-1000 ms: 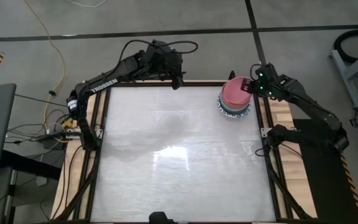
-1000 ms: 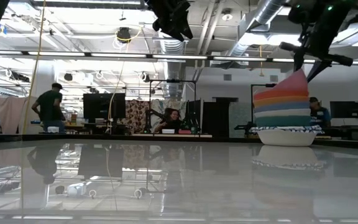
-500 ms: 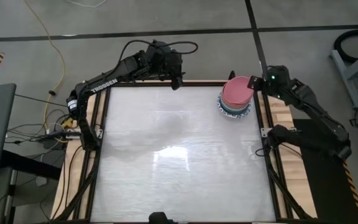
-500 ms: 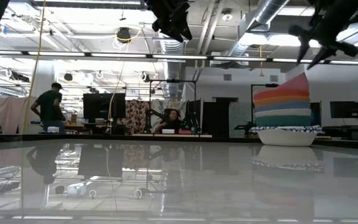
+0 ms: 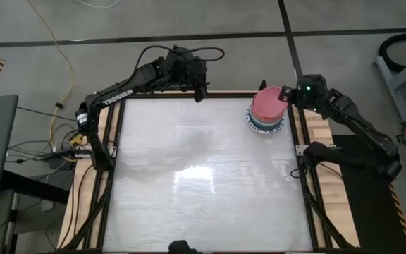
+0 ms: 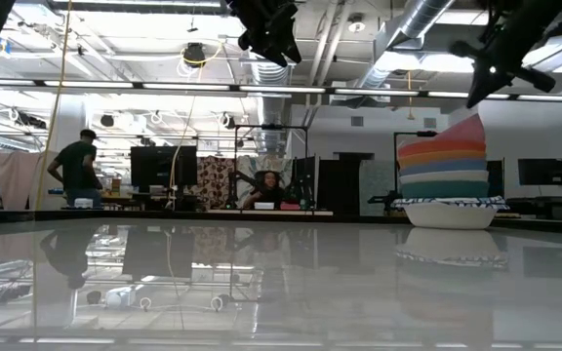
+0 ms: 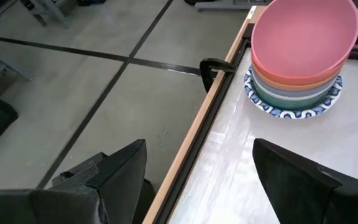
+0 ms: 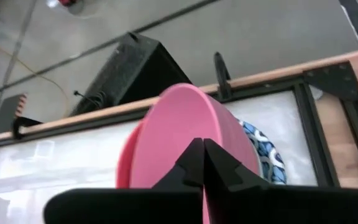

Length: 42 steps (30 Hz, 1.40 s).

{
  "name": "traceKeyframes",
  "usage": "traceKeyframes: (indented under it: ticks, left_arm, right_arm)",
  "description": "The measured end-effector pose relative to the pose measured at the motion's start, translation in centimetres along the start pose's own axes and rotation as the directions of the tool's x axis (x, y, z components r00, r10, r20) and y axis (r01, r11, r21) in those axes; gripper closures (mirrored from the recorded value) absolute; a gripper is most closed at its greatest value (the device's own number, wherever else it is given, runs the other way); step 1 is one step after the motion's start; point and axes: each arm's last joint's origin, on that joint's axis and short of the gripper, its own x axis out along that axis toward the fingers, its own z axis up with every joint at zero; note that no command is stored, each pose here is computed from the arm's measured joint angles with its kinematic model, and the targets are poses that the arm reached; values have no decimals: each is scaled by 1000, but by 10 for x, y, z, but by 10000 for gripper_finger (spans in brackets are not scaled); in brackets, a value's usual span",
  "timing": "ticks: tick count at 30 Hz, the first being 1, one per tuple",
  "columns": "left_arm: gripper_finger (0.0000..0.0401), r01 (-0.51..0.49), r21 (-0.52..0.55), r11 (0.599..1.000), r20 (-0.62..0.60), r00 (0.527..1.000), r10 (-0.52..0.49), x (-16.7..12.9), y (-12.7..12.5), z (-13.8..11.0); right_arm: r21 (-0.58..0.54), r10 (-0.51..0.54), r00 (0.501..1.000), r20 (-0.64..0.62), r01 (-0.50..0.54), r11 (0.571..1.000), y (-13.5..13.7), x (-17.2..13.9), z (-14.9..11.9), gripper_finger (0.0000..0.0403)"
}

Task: Nest bowls inside each other
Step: Stack the pink bowl into the orange bowl

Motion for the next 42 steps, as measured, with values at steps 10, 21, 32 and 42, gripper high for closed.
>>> traceKeyframes:
  ticks: [10,21,32,42]
  left_arm:
    - [118,4,2,1000,-14,1000,-4,0,0,-1]
    - [118,6,3,1000,-21,1000,-6,0,-1,-2]
    - [118,10,7,1000,-36,999,-10,0,-1,-4]
    - [118,10,6,1000,-36,999,-10,0,-1,-4]
  right_arm:
    - [-36,-83,993,-79,80,996,2,16,-4,397]
    - [-80,-162,975,-149,152,985,5,34,-9,396]
    - [-61,-29,998,-56,26,998,26,34,-9,395]
    - [12,-142,988,60,142,990,24,42,-4,395]
